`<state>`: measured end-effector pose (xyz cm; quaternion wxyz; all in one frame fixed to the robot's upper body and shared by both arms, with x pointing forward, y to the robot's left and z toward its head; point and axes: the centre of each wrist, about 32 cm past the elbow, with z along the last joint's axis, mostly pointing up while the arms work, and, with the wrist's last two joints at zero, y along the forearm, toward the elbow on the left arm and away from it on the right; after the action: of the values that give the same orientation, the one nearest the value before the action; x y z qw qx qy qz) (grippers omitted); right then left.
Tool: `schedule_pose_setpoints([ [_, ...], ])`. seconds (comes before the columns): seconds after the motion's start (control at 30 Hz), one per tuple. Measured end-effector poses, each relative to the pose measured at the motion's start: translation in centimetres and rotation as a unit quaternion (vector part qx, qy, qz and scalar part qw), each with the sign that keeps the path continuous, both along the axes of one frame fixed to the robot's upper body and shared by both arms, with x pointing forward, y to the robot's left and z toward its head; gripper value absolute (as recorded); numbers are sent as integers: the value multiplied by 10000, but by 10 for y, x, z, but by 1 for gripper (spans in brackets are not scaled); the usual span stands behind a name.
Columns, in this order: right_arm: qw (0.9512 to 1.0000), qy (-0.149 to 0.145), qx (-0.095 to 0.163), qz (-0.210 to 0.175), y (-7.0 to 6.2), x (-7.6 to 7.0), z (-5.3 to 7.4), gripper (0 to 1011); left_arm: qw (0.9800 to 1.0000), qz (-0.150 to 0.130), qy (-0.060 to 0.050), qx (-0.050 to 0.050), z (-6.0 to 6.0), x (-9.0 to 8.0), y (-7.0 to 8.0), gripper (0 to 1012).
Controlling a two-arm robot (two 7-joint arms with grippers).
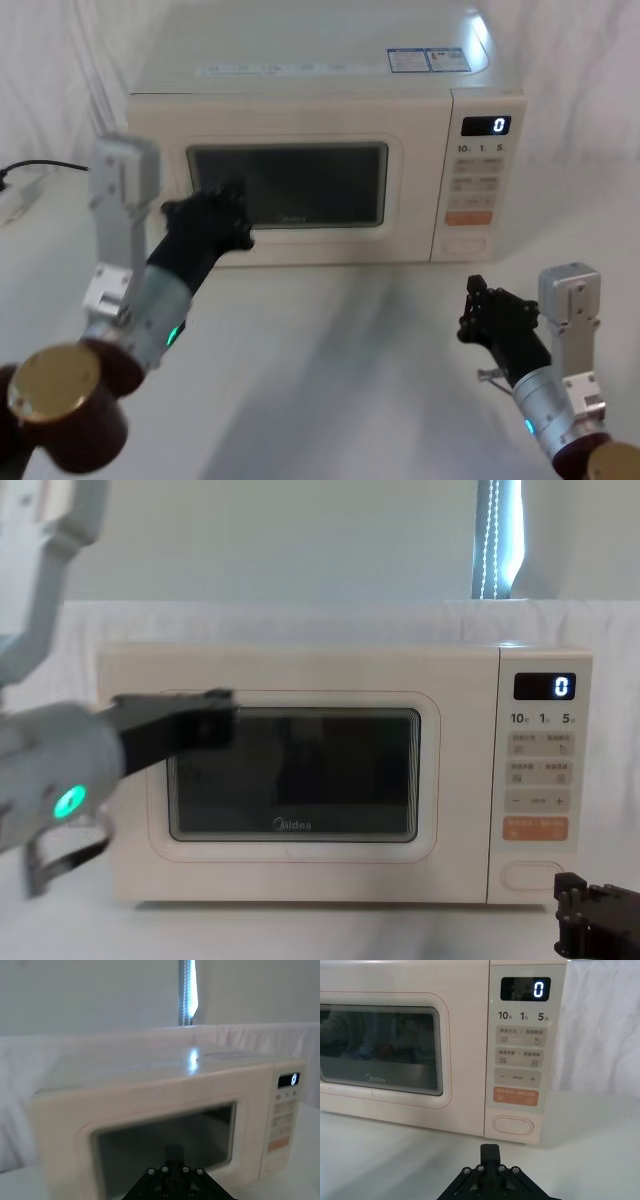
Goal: Press the button to open the microwave door with one hand; close the microwave door with the other hand.
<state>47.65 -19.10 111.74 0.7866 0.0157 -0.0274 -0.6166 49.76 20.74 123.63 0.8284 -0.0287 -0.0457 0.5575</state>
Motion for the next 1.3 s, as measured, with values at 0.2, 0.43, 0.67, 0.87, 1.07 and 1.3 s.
schedule_pose_setpoints([
  [0.2,10000,0,0,0,0,0,0,0,9998,198,-2,48,-14,-29,19,0],
  [0.43,10000,0,0,0,0,0,0,0,9993,386,4,29,-28,-57,33,0],
  [0.67,10000,0,0,0,0,0,0,0,9987,497,64,-15,-38,-71,39,0],
  [0.87,10000,-1,0,0,0,0,0,0,9981,568,197,-106,-49,-79,41,0],
  [1.07,10000,0,0,0,0,0,0,0,9976,609,279,-179,-55,-81,42,0],
  [1.3,10000,0,0,0,0,0,0,0,9975,606,319,-185,-56,-81,42,0],
])
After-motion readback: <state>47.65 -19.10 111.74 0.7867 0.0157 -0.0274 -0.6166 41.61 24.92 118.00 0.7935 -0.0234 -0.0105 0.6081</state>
